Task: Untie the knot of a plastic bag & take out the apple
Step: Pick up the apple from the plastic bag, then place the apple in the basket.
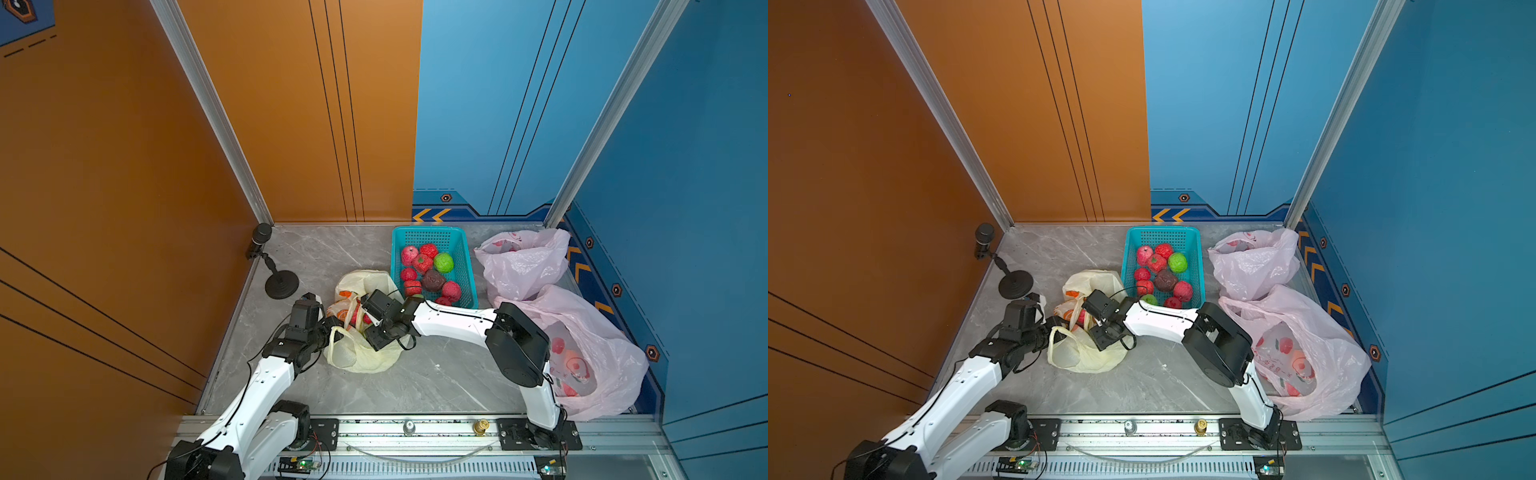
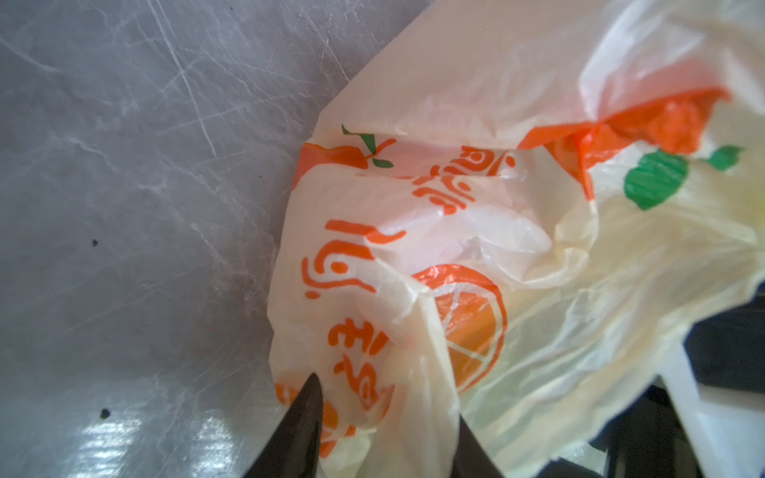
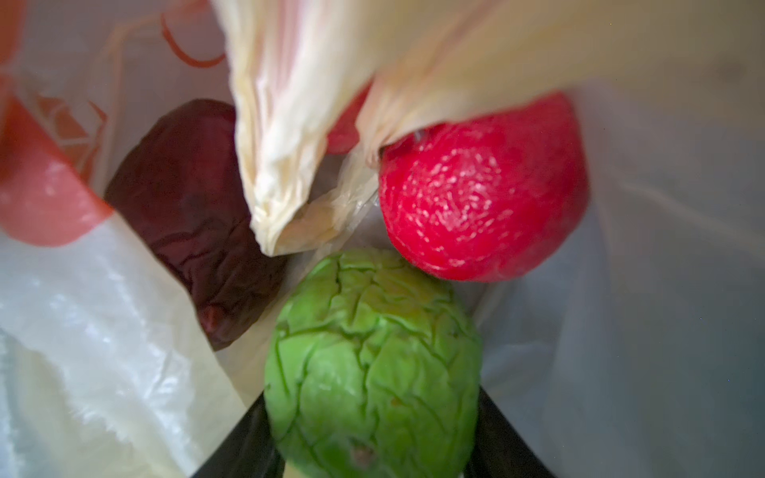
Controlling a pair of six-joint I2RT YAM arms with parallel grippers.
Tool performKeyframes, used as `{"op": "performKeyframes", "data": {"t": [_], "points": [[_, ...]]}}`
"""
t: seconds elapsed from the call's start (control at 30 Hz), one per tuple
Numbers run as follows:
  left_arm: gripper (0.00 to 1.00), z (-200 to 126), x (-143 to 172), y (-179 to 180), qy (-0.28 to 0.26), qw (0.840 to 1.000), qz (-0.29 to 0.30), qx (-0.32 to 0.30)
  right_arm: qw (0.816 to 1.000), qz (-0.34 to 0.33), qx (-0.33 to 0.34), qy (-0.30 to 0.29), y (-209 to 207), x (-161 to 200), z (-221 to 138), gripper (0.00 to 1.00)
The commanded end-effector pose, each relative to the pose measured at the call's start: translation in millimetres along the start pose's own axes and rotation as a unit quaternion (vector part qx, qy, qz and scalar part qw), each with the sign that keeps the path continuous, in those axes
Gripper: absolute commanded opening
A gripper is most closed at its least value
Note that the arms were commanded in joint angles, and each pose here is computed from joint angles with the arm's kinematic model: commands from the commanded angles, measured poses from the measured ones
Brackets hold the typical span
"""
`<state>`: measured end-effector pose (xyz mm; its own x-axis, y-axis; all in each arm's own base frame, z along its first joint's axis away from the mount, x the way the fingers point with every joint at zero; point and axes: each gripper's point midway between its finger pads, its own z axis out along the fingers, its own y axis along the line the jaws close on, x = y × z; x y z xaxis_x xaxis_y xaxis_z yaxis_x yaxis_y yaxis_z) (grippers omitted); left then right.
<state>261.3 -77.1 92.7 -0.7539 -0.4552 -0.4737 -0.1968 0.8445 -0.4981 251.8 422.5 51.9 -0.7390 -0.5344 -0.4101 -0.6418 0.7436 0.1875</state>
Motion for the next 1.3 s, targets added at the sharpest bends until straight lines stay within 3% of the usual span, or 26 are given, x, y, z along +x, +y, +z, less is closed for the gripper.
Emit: {"op": "performKeyframes", "data": {"t": [0.0,0.27,0.37,0.43,0.57,0.67,0.8,1.0,1.1,1.27], "points": [[0.41,-2.3,2.2,4.3,0.001,1.0,0.007,-0.006,0.997,-0.018,-0.029,-0.07,16.4,-27.4,-37.4,0.55],[0.41,-4.5,2.9,5.5,0.002,1.0,0.011,-0.01,0.967,-0.052,-0.13,-0.211,44.6,-58.9,-133.2,0.53],[0.41,-4.9,2.8,5.6,0.002,1.0,0.011,-0.009,0.96,-0.039,-0.135,-0.243,32.5,-68.5,-163.1,0.54],[0.41,-5.7,2.8,5.0,0.003,1.0,0.013,-0.009,0.962,-0.017,-0.098,-0.254,6.9,-72.3,-173.6,0.54],[0.4,-10.4,0.8,2.6,0.001,1.0,0.02,-0.008,0.974,0.047,0.051,-0.217,-85.6,-64.2,-167.6,0.54],[0.44,-14.7,-1.8,-0.6,-0.002,1.0,0.022,-0.004,0.97,0.073,0.154,-0.171,-148.1,-47.6,-156.5,0.54],[0.46,-15.6,-2.0,-3.1,-0.001,1.0,0.024,0.001,0.965,0.1,0.21,-0.121,-196.9,-28.6,-139.3,0.54],[0.45,-13.3,-1.4,-5.1,0.003,1.0,0.027,0.005,0.967,0.112,0.216,-0.073,-213.5,-13.5,-112.3,0.58],[0.4,-12.5,-1.7,-6.4,0.002,1.0,0.028,0.01,0.972,0.117,0.198,-0.052,-213.7,-8.0,-99.3,0.63],[0.3,-9.8,-1.3,-8.1,0.008,0.999,0.03,0.013,0.981,0.122,0.135,-0.07,-198.1,-16.5,-103.5,0.75]]}}
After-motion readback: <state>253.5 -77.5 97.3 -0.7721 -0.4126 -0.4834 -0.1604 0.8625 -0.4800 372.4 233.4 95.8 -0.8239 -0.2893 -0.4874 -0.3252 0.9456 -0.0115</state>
